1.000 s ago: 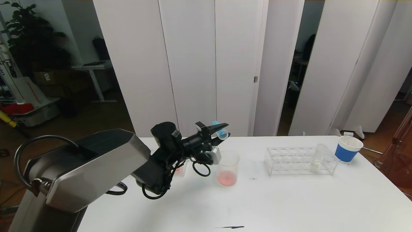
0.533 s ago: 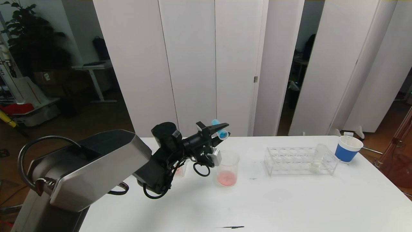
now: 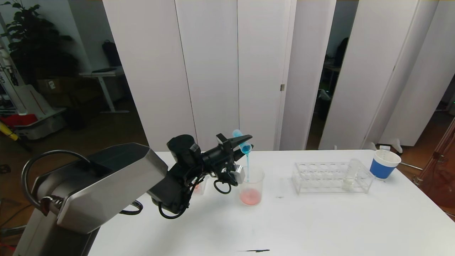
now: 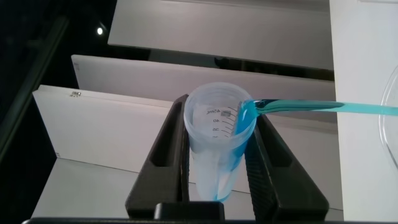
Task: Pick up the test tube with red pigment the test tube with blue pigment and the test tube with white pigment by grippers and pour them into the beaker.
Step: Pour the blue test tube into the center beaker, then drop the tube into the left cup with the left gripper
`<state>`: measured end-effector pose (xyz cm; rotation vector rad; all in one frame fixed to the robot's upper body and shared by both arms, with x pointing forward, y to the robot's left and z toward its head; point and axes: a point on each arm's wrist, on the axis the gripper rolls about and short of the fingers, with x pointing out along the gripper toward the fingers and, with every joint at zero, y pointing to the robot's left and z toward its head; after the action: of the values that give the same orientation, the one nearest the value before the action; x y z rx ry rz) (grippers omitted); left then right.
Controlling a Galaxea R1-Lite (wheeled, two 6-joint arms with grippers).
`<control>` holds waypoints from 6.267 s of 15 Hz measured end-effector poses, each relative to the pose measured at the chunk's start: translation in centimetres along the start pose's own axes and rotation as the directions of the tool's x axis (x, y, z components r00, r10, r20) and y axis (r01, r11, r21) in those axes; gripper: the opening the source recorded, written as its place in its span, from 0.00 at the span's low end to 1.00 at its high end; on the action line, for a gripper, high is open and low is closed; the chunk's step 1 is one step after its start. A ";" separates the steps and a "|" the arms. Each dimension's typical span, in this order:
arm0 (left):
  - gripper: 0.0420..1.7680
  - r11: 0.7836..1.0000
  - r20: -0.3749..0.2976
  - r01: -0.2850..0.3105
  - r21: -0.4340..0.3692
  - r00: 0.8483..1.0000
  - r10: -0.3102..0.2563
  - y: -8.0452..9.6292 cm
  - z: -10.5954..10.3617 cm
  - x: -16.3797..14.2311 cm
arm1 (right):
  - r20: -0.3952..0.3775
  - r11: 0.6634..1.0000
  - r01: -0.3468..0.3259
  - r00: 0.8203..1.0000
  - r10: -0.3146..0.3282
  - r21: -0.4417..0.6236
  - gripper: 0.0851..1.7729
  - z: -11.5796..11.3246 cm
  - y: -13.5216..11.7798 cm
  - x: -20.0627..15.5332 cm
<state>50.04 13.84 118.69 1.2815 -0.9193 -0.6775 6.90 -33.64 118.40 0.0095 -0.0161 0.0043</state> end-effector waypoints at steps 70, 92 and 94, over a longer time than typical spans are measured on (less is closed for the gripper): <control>0.32 0.240 -0.425 -0.370 -0.898 0.870 -0.250 10.6 2.7 -2.4 | 0.000 1.000 0.000 1.000 0.000 0.000 0.99 0.0 0.0 0.0; 0.32 0.211 -0.962 -0.971 0.108 -0.049 0.270 17.1 -7.0 -16.1 | 0.000 1.000 0.000 1.000 0.000 0.000 0.99 0.0 0.0 0.0; 0.32 0.233 -0.964 -0.963 0.132 -0.071 0.255 15.7 -8.7 -17.4 | 0.000 1.000 0.000 1.000 0.000 0.000 0.99 0.0 0.0 0.0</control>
<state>47.95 35.84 130.45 0.1131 -0.1837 0.6439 6.90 -33.64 118.40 0.0091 -0.0161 0.0048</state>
